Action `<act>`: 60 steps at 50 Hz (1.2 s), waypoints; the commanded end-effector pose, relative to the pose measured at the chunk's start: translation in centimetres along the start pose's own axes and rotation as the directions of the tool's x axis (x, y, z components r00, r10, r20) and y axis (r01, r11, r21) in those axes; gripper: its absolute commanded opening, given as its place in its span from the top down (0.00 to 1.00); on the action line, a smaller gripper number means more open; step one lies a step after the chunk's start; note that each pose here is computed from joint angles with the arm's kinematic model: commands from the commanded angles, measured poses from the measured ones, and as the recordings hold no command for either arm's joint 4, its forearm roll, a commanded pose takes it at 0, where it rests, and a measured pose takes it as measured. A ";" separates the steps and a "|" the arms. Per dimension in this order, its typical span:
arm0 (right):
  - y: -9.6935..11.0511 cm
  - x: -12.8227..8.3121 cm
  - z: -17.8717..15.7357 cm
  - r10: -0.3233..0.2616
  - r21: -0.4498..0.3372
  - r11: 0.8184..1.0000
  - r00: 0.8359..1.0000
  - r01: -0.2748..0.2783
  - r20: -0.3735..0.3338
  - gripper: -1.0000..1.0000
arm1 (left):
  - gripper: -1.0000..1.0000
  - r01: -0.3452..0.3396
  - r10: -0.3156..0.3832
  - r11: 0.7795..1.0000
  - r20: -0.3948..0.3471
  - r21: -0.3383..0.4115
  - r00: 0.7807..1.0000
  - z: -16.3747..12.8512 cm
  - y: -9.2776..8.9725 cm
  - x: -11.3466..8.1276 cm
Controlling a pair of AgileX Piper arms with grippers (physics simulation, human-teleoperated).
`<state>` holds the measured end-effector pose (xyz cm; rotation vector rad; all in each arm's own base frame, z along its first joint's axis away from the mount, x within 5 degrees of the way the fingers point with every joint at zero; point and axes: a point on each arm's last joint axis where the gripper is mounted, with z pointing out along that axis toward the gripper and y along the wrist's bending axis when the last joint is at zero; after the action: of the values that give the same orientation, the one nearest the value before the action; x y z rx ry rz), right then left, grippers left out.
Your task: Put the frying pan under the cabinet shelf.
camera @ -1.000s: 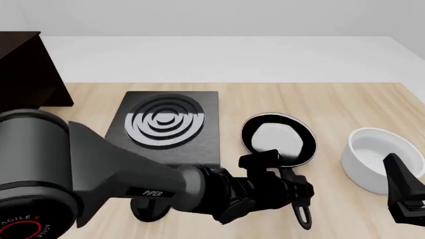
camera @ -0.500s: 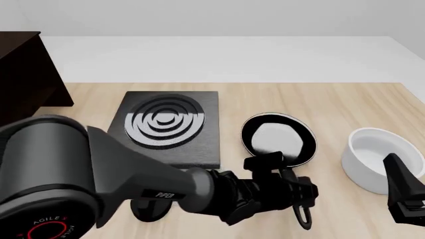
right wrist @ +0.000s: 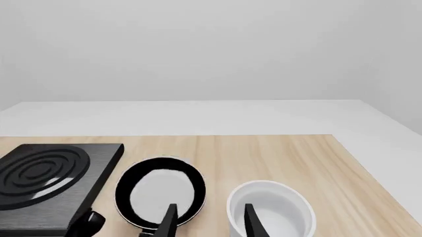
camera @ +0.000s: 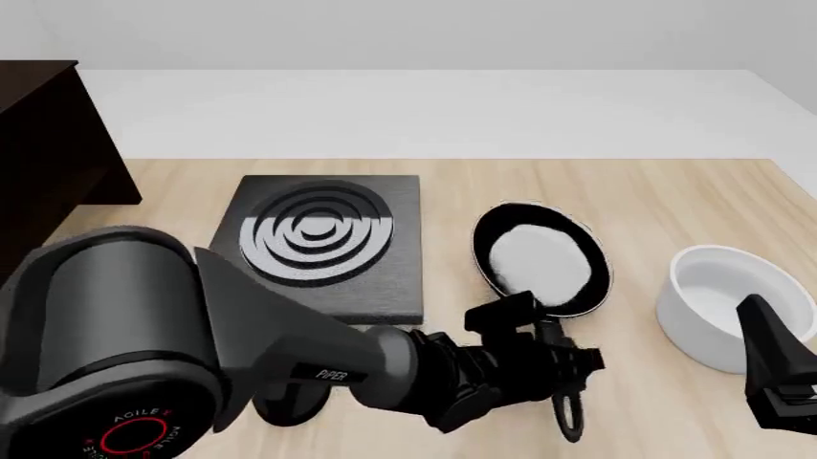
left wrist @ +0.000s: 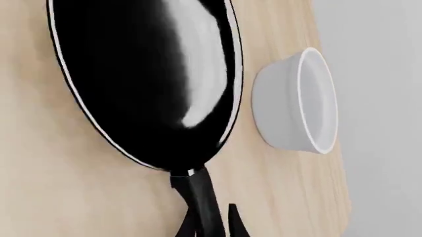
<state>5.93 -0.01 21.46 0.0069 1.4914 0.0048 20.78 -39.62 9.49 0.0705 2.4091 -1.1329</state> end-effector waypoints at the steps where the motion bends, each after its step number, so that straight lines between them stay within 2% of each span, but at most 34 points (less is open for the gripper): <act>1: 0.0 0.0 0.0 0.000 0.000 1.000 1.000 0.000 0.000 0.00 | 1.00 -0.026 0.026 1.000 -0.005 -0.015 1.000 0.7 1.3 0.1; 9: 0.0 0.0 0.0 0.000 0.000 1.000 1.000 0.000 0.000 0.00 | 1.00 -0.017 0.017 1.000 0.000 -0.013 1.000 0.4 1.5 0.1; 23: 0.0 0.0 0.0 0.000 0.000 1.000 1.000 0.000 0.000 0.00 | 1.00 -0.010 0.009 1.000 0.026 0.012 1.000 -1.6 0.5 -1.0; 27: 0.0 0.0 0.0 0.000 0.000 1.000 1.000 0.000 0.000 0.00 | 1.00 -0.018 0.017 0.999 0.045 0.034 0.999 -3.4 -0.7 -2.0; 41: 0.0 0.0 0.0 0.000 0.000 1.000 1.000 0.000 0.000 0.00 | 1.00 -0.022 0.015 0.997 0.086 0.080 0.996 -7.6 -2.9 -3.8; 60: 0.0 0.0 0.0 0.000 0.000 1.000 1.000 0.000 0.000 0.00 | 1.00 0.031 -0.062 0.980 0.153 0.198 0.986 -14.5 -6.0 -5.9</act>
<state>5.93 -0.01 21.46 0.0069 1.4913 0.0048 19.52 -33.56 19.73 -0.0451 2.2789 -1.2530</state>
